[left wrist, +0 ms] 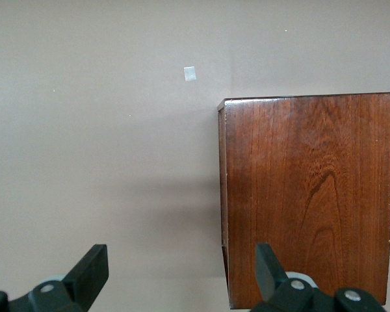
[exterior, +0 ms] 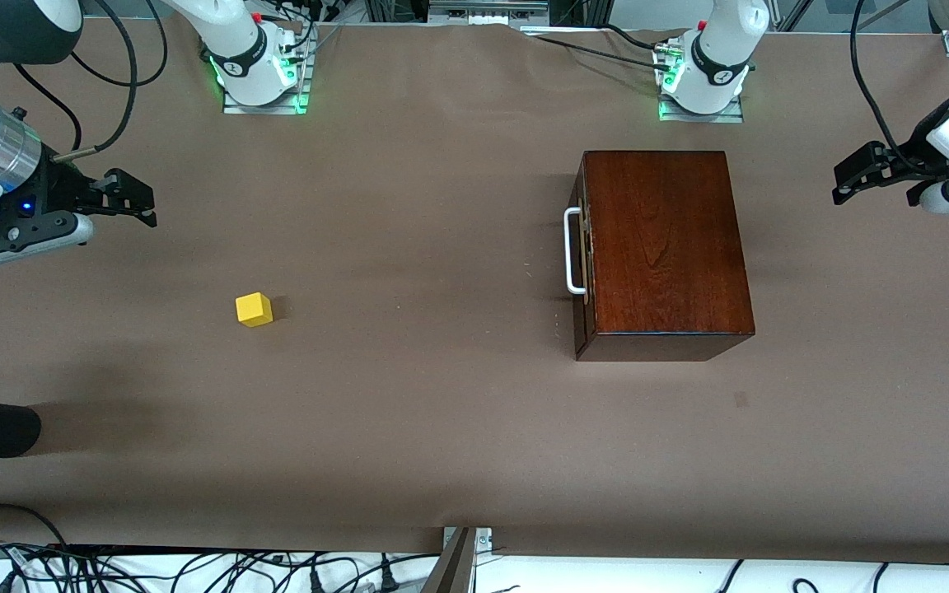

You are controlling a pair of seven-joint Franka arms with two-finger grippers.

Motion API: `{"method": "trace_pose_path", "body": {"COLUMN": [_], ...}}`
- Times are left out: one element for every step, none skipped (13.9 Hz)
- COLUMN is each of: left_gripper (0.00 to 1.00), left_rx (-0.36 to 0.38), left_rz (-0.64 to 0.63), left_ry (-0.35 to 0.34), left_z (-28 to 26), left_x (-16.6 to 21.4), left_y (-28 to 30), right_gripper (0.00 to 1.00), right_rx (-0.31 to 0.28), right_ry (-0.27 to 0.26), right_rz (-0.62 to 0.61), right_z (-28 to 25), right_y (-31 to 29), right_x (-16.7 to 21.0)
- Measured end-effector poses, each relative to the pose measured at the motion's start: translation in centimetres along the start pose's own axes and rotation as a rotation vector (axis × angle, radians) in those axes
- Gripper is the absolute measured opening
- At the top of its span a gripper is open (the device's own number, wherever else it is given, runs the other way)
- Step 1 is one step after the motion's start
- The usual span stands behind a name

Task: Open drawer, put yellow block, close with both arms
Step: 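Move the left gripper toward the white drawer handle of the box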

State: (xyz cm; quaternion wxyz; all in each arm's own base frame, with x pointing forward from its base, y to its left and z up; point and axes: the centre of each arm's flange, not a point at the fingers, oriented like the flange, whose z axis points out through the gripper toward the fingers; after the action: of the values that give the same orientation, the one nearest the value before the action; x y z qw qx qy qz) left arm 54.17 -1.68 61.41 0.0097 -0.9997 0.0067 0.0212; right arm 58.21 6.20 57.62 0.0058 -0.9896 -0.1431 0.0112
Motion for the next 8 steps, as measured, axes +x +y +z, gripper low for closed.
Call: {"method": "trace_pose_path", "body": {"left_gripper": [1.00, 1.00, 1.00, 1.00, 1.00, 1.00, 1.00, 1.00], "left_rx": [0.000, 0.000, 0.000, 0.000, 0.000, 0.000, 0.000, 0.000], "left_rz": [0.000, 0.000, 0.000, 0.000, 0.000, 0.000, 0.000, 0.000], "left_ry": [0.000, -0.001, -0.002, -0.004, -0.007, -0.009, -0.012, -0.015], "left_z": [0.01, 0.04, 0.11, 0.23, 0.36, 0.46, 0.61, 0.75], "left_x": [0.00, 0.01, 0.04, 0.08, 0.13, 0.17, 0.21, 0.26], "left_y": [0.00, 0.00, 0.00, 0.00, 0.01, 0.01, 0.01, 0.01], "right_gripper": [1.00, 1.00, 1.00, 1.00, 1.00, 1.00, 1.00, 1.00], "right_rx": [0.000, 0.000, 0.000, 0.000, 0.000, 0.000, 0.000, 0.000], "right_ry": [0.000, 0.000, 0.000, 0.000, 0.000, 0.000, 0.000, 0.000], "right_rz": [0.000, 0.000, 0.000, 0.000, 0.000, 0.000, 0.000, 0.000], "right_z": [0.00, 0.00, 0.00, 0.00, 0.00, 0.00, 0.00, 0.00], "right_y": [0.00, 0.00, 0.00, 0.00, 0.00, 0.01, 0.01, 0.01], "right_x": [0.00, 0.00, 0.00, 0.00, 0.00, 0.00, 0.00, 0.00]}}
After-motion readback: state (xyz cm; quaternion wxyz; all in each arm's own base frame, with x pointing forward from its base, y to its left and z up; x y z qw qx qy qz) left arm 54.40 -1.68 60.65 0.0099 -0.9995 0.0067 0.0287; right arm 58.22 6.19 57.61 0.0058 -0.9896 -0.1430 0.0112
